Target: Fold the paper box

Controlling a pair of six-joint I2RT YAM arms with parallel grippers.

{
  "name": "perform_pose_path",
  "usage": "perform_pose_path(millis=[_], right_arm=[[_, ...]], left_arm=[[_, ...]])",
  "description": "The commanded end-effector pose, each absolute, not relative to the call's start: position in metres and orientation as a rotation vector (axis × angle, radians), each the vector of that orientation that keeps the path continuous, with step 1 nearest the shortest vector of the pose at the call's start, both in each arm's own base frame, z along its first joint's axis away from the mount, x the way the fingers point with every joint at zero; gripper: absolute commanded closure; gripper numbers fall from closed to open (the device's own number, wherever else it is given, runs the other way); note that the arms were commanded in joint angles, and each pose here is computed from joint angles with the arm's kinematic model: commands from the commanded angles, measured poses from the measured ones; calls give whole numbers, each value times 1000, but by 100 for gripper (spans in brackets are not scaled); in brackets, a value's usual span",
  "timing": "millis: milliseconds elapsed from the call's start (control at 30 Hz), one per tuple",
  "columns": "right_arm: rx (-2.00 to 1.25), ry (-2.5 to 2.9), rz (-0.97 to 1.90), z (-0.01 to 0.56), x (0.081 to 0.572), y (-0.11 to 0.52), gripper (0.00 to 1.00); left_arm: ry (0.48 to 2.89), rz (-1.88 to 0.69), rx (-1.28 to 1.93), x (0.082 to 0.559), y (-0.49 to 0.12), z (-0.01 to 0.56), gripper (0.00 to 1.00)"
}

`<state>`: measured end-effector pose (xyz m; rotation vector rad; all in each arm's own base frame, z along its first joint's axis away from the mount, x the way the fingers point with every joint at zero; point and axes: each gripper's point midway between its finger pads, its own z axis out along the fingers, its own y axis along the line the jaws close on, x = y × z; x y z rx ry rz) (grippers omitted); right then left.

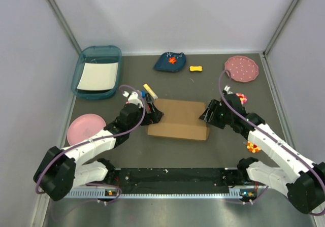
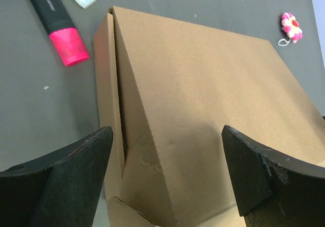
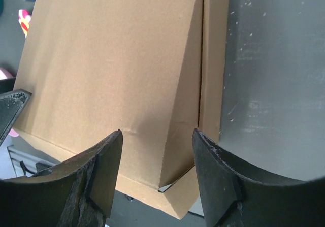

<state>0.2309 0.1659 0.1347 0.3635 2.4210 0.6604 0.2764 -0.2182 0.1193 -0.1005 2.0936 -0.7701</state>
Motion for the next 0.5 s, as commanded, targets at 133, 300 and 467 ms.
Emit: perform_pose_path(millis=[133,300,467], right_arm=[[350,2420,823,134,227,187,43],[345,2456,893,128,223,197,43],[366,2456,985,127,221,208,44]], left_arm=[[2118,-907,-60,260,-232,123,11],[2105,-972,-47,255,-238,131,17],[2120,-1016,-17,249,-245,134,23]])
